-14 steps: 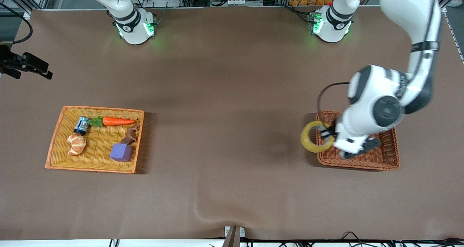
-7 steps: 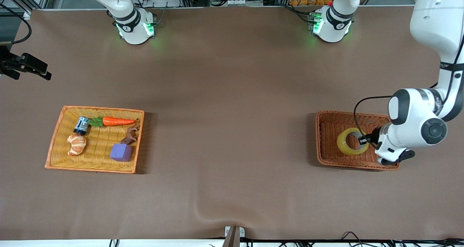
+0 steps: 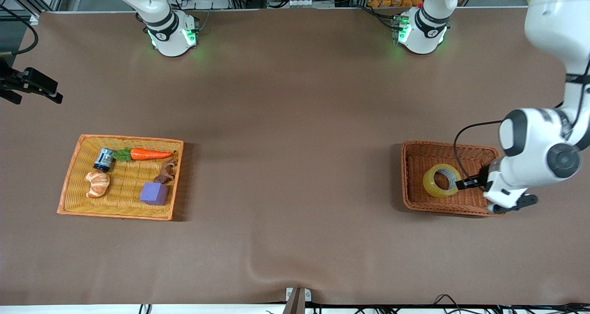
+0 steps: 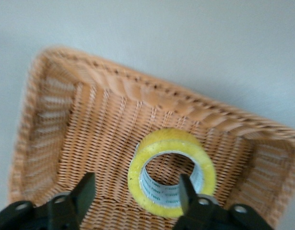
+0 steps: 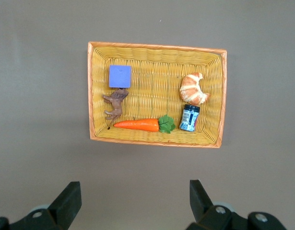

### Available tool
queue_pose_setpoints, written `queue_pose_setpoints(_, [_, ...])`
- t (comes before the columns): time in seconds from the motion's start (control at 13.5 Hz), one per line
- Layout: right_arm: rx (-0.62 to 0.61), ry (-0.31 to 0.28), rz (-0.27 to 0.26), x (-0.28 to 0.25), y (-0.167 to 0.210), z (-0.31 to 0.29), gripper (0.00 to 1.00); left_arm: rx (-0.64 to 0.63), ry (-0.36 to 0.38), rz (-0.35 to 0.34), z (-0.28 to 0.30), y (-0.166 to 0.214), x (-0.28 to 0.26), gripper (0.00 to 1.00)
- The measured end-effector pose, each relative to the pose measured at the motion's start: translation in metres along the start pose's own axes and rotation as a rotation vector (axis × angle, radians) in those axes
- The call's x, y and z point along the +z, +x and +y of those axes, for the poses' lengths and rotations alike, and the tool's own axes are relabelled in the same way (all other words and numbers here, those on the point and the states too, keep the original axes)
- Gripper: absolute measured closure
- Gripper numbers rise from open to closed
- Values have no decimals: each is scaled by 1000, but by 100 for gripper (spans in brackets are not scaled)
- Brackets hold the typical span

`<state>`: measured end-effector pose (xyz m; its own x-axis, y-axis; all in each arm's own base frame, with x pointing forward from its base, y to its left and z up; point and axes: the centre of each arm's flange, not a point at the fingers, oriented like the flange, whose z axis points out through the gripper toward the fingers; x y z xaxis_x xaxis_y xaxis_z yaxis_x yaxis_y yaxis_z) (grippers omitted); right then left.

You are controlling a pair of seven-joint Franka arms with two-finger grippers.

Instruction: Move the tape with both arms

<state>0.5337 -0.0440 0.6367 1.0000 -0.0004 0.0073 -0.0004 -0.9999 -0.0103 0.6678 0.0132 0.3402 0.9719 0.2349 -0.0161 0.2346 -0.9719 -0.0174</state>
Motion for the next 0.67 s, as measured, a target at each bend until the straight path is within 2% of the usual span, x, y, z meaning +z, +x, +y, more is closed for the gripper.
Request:
queue_pose_setpoints(0.07, [1,0,4,-2,0,1,0,27,-1,45,-1,-3,-37,5])
queue_pose_setpoints(0.15, [0,0,4,-2,0,1,0,58,-1,95,-2,-7,-76,0])
queue_pose_setpoints(0.3, [-5,0,3,-2,0,1,0,129,9,157,-1,-26,-148,0])
queue_pose_setpoints(0.52, [-15,0,-3,1,0,5,0,199,30,131,19,-65,-220,0])
queue_pose_setpoints(0.67, [-19,0,-8,4,1,6,0,207,38,122,23,-82,-247,0])
